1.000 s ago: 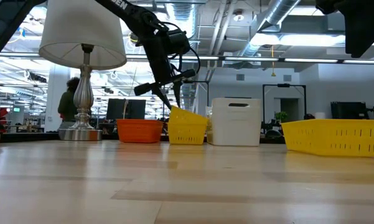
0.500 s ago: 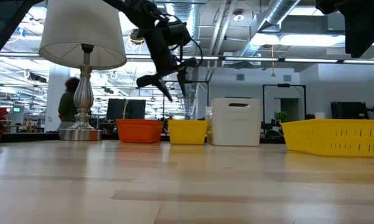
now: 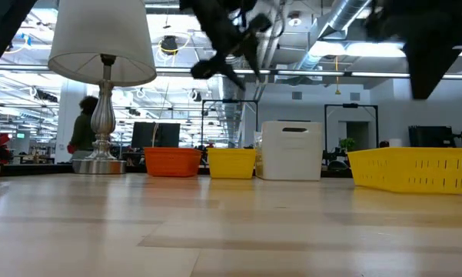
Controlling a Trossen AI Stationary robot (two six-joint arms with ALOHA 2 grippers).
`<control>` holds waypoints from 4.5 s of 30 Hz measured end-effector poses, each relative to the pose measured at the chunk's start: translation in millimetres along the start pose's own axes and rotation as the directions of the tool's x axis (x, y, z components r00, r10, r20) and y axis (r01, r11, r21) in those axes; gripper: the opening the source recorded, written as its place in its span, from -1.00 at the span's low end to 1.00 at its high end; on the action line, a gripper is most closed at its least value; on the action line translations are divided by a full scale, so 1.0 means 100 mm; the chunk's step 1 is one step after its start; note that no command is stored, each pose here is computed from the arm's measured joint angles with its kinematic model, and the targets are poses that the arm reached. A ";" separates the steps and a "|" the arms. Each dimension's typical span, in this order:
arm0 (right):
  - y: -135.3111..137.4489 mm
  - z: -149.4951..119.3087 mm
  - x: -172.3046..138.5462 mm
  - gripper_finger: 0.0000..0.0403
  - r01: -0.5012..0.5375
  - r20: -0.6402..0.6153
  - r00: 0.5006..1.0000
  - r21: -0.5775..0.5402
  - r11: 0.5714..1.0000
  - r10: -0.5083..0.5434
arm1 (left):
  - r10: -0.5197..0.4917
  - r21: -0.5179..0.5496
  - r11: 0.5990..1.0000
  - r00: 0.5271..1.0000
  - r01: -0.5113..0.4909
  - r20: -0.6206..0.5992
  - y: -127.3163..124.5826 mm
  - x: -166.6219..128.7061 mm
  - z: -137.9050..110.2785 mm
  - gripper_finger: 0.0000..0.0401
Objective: Stack baskets by color
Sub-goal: Stack the bottom yellow bin on top of the top yellow bin
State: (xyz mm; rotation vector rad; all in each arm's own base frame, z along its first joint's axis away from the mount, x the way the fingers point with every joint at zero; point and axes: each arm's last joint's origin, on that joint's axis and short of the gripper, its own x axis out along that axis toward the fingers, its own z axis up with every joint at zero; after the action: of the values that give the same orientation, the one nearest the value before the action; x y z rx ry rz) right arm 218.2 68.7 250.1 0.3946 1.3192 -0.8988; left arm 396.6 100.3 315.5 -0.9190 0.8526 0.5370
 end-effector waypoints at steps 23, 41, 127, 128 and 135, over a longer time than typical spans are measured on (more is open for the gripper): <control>0.69 0.65 0.55 -0.35 -0.658 0.043 0.713 -0.303 0.689 0.700 | 0.222 0.140 0.961 0.967 -0.238 0.121 -0.84 -1.33 -1.29 -0.20; -0.59 0.41 -0.57 -0.35 -0.616 0.212 0.765 -0.033 0.787 0.608 | 0.302 -0.085 0.953 0.942 -0.292 0.149 -0.80 -0.69 -1.67 -0.20; -0.08 -0.15 0.74 -0.41 -0.614 0.076 0.788 0.035 0.788 0.611 | -0.064 -0.369 0.926 0.997 0.078 0.050 -0.35 1.27 -1.61 -0.20; -0.06 -0.16 0.75 -0.41 -0.615 0.063 0.788 0.028 0.788 0.612 | -0.068 -0.363 0.928 0.996 0.083 0.055 -0.35 1.24 -1.60 -0.20; 0.08 -0.15 0.86 -0.41 -0.612 0.043 0.790 0.010 0.791 0.611 | -0.089 -0.355 0.927 0.991 0.120 0.103 -0.39 1.14 -1.54 -0.20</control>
State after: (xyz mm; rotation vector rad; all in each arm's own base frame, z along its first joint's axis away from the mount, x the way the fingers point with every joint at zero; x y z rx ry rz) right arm 213.1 55.4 164.1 0.7701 1.0400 -0.3650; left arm 427.5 -45.5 189.1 -1.2612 0.6322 0.6475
